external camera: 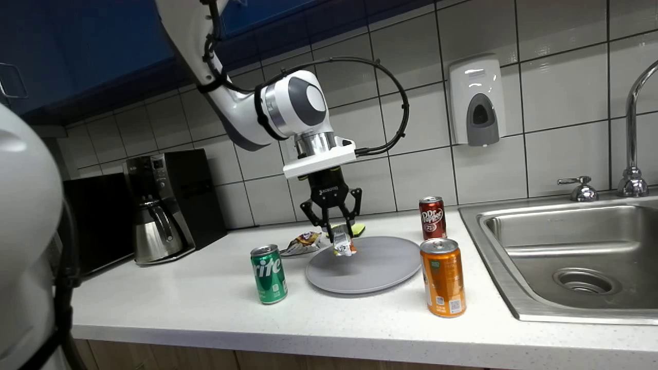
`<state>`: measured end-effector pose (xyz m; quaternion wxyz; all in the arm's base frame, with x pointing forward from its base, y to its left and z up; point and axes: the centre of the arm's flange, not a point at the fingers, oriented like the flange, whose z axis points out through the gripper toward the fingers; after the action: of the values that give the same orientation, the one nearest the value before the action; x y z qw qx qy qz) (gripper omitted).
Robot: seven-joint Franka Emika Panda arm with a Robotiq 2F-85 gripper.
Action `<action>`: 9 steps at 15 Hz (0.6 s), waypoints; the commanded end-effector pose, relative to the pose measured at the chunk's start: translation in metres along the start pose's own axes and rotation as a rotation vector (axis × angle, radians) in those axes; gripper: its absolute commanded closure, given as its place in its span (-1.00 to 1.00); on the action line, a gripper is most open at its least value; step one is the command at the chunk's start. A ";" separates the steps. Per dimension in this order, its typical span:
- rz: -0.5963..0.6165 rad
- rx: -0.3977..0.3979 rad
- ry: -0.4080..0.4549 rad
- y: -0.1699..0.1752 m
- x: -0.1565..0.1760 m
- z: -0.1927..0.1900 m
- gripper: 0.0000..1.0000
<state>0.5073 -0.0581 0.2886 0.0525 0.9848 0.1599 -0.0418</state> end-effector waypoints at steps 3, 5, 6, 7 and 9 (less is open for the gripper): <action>0.042 0.013 0.022 0.043 0.008 -0.027 0.66; 0.054 0.014 0.029 0.058 0.013 -0.032 0.66; 0.059 0.014 0.031 0.064 0.015 -0.033 0.66; 0.062 0.014 0.031 0.071 0.019 -0.035 0.66; 0.071 0.009 0.032 0.081 0.028 -0.036 0.66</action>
<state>0.5369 -0.1066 0.3223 0.0536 0.9908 0.1229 -0.0172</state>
